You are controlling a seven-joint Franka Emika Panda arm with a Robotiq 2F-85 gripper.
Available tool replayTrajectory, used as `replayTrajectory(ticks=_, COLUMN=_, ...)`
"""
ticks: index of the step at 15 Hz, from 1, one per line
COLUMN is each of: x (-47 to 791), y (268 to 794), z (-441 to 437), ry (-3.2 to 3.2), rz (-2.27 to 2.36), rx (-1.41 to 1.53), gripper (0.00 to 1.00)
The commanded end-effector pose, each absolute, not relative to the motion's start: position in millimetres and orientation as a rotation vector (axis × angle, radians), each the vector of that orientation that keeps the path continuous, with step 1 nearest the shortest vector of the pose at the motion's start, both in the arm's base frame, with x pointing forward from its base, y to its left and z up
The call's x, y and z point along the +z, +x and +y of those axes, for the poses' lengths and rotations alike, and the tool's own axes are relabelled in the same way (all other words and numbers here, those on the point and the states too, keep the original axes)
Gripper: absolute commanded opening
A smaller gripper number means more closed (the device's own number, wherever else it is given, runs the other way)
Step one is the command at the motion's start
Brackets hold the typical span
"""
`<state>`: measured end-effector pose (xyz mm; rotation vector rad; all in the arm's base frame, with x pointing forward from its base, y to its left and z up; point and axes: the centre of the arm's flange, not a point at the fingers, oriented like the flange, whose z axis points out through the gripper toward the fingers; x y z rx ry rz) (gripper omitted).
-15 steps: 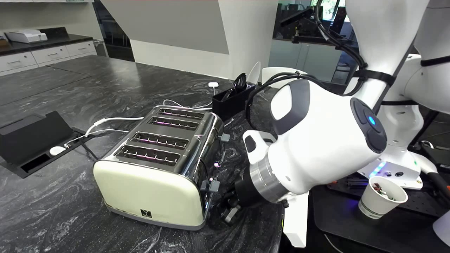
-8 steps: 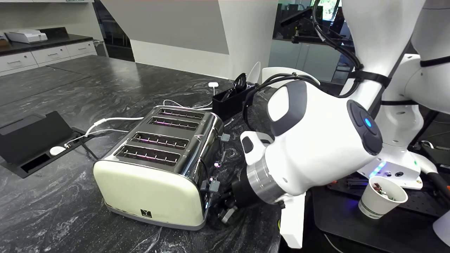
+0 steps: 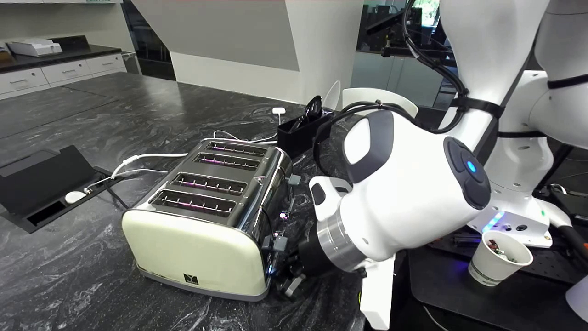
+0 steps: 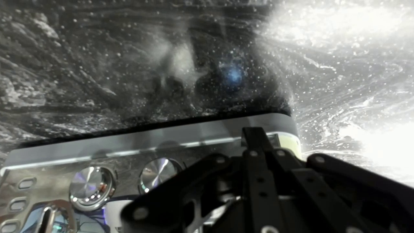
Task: Push the button to release the toaster lever
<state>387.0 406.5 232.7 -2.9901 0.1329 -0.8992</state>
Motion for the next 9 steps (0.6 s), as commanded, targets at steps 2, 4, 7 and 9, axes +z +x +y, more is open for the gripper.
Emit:
replayTrajectory(ticks=2, x=228.0, y=393.2, z=412.4, ry=-2.967, rz=0.158, rx=-0.972, gripper=0.0)
replayTrajectory(ticks=4, x=228.7, y=391.8, z=410.9, ry=-2.964, rz=0.172, rx=-0.983, gripper=0.0)
replayTrajectory(ticks=7, x=230.3, y=389.8, z=408.2, ry=-2.973, rz=0.199, rx=-0.993, gripper=0.0)
replayTrajectory(ticks=9, x=232.3, y=388.6, z=406.6, ry=-2.978, rz=0.216, rx=-1.007, gripper=0.0)
